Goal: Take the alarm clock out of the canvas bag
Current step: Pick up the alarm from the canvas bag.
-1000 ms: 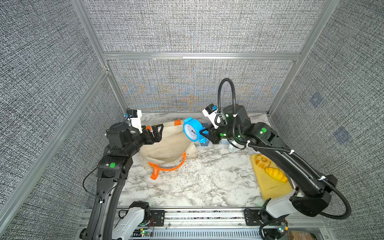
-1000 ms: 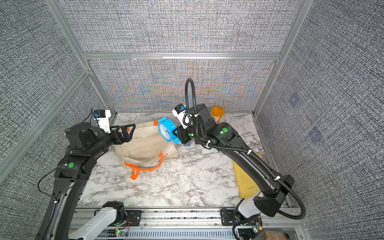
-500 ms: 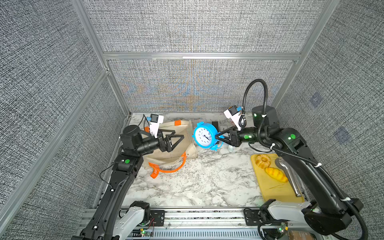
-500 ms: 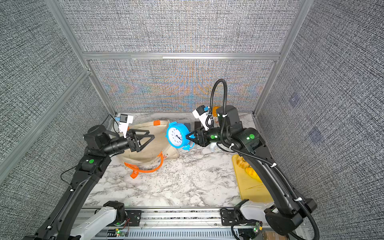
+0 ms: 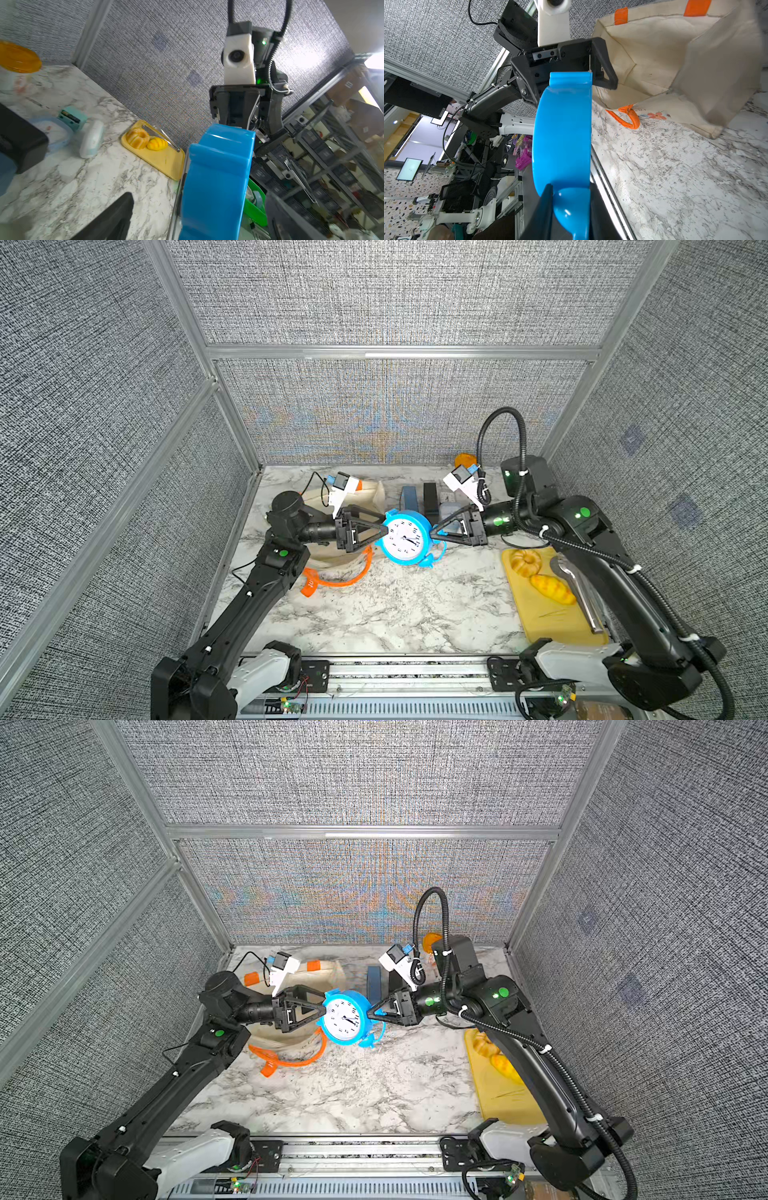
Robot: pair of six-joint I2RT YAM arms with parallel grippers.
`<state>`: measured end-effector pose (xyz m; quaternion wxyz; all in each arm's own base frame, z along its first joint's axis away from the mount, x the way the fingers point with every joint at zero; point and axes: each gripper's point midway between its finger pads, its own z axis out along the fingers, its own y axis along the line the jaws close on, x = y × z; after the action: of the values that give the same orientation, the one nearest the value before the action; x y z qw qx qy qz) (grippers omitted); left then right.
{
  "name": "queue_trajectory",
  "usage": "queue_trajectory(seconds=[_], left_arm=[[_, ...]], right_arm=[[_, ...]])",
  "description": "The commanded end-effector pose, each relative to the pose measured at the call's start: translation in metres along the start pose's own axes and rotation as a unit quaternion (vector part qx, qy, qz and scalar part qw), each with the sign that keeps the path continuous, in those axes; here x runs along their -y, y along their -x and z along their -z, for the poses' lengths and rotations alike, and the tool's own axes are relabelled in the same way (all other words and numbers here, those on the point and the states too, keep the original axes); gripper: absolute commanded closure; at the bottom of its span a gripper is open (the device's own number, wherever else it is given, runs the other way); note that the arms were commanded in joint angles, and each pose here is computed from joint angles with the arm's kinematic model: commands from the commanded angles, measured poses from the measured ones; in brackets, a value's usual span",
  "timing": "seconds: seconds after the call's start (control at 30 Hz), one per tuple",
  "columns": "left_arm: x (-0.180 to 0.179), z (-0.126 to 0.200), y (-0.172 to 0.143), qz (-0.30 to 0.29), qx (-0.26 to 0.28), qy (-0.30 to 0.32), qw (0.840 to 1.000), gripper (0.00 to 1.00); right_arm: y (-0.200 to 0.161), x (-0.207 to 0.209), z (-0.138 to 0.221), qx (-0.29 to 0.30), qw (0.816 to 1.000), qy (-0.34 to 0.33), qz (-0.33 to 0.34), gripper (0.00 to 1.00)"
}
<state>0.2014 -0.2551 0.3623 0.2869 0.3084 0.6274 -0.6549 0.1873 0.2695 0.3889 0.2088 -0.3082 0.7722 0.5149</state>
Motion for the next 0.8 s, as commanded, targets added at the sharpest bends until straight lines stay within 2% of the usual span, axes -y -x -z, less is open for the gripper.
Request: queue_trajectory(seconds=[0.0, 0.1, 0.2, 0.33, 0.43, 0.57, 0.6, 0.67, 0.73, 0.77], left_arm=[[0.013, -0.005, -0.008, -0.008, -0.023, -0.033, 0.999, 0.01], [0.019, -0.009, -0.009, -0.006, -0.023, -0.048, 0.999, 0.02], [0.024, -0.014, -0.012, 0.001, -0.031, -0.065, 0.997, 0.06], [0.028, -0.019, -0.014, 0.014, -0.040, -0.077, 0.996, 0.19], [0.031, -0.019, -0.012, 0.013, -0.040, -0.079, 0.996, 0.22], [0.032, -0.020, -0.010, 0.018, -0.044, -0.080, 0.996, 0.30], [0.031, -0.021, -0.010, 0.020, -0.044, -0.079, 0.996, 0.34], [0.031, -0.022, -0.010, 0.021, -0.046, -0.080, 0.995, 0.37], [0.029, -0.023, -0.012, 0.027, -0.050, -0.079, 0.995, 0.48], [0.029, -0.022, -0.012, 0.028, -0.049, -0.077, 0.995, 0.50]], right_arm=[[0.001, -0.007, -0.004, -0.009, 0.999, 0.033, 0.001, 1.00], [0.003, -0.004, -0.006, -0.012, 0.999, 0.035, 0.002, 1.00], [0.006, -0.004, -0.007, -0.013, 0.999, 0.044, 0.000, 1.00], [0.008, -0.003, -0.010, -0.017, 0.998, 0.058, -0.004, 1.00], [0.008, -0.002, -0.012, -0.022, 0.998, 0.066, -0.008, 1.00], [0.008, 0.002, -0.014, -0.023, 0.998, 0.066, -0.009, 1.00], [0.009, 0.003, -0.014, -0.022, 0.998, 0.065, -0.009, 1.00], [0.011, 0.005, -0.014, -0.020, 0.998, 0.064, -0.008, 1.00], [0.013, 0.006, -0.013, -0.016, 0.998, 0.063, -0.007, 1.00], [0.014, 0.007, -0.013, -0.015, 0.998, 0.062, -0.008, 1.00]])
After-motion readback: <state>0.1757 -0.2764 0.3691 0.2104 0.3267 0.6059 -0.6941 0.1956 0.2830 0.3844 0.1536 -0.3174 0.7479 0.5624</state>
